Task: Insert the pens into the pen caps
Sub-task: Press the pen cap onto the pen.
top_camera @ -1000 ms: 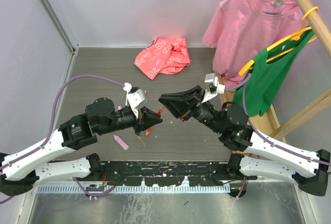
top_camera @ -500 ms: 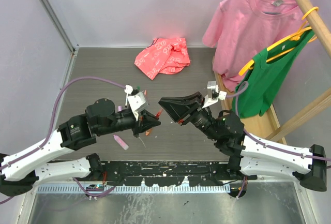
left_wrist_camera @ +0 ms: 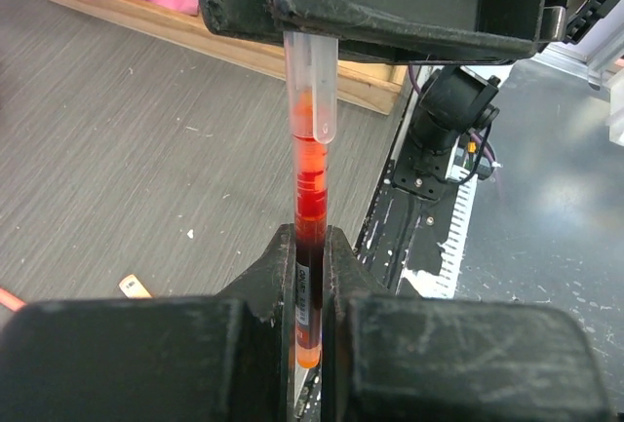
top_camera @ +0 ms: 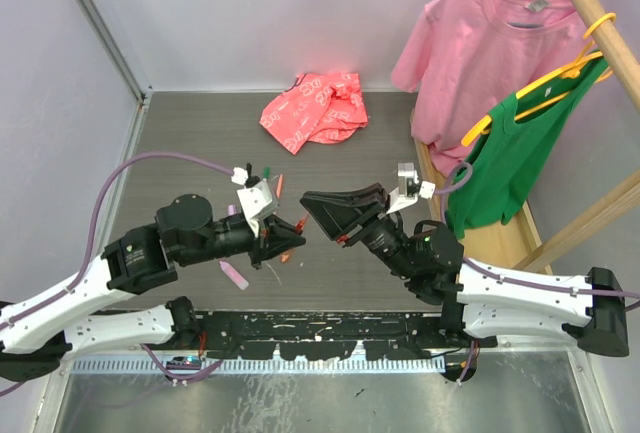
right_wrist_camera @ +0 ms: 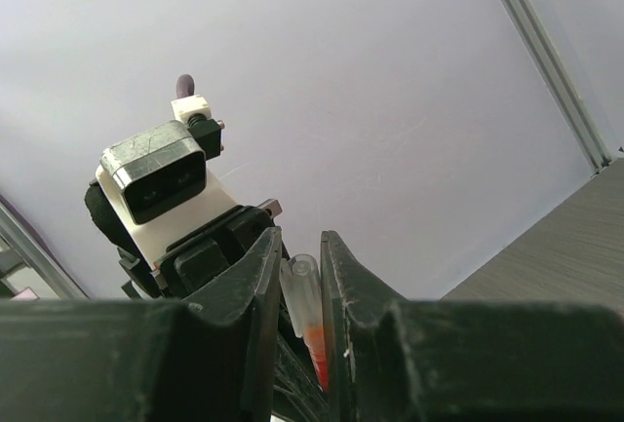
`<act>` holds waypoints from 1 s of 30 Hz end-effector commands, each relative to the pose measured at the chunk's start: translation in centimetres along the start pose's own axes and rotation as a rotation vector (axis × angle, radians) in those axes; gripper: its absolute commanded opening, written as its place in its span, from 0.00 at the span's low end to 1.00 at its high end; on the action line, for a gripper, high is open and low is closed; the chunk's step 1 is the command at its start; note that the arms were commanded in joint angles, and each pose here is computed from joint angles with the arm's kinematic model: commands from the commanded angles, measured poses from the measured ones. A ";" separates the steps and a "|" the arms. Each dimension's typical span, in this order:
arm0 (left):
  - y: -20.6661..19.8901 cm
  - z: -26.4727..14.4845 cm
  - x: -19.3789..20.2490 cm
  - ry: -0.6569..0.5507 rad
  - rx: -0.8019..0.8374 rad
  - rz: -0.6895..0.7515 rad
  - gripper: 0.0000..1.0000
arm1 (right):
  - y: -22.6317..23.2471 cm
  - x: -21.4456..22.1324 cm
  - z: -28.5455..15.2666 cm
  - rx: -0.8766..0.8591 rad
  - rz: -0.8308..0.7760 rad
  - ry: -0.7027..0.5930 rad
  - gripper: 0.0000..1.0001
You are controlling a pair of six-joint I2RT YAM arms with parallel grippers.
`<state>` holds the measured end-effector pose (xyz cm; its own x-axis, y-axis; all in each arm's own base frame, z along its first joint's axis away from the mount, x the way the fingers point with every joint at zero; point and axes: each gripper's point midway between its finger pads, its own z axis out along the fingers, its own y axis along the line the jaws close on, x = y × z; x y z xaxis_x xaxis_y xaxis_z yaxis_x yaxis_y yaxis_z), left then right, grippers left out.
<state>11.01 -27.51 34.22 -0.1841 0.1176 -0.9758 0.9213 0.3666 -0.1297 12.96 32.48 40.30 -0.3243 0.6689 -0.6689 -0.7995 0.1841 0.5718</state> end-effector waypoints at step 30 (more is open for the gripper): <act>-0.4 -1.4 -10.3 -0.378 0.001 -0.021 0.00 | 4.0 -3.5 -0.9 0.004 -0.460 0.299 0.50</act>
<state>12.13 -28.23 40.87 -0.1056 -0.1193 -0.9872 0.9190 0.3675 -0.1427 11.51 31.65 39.60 -0.1382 0.1893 -0.9721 -0.8580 0.4674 0.2130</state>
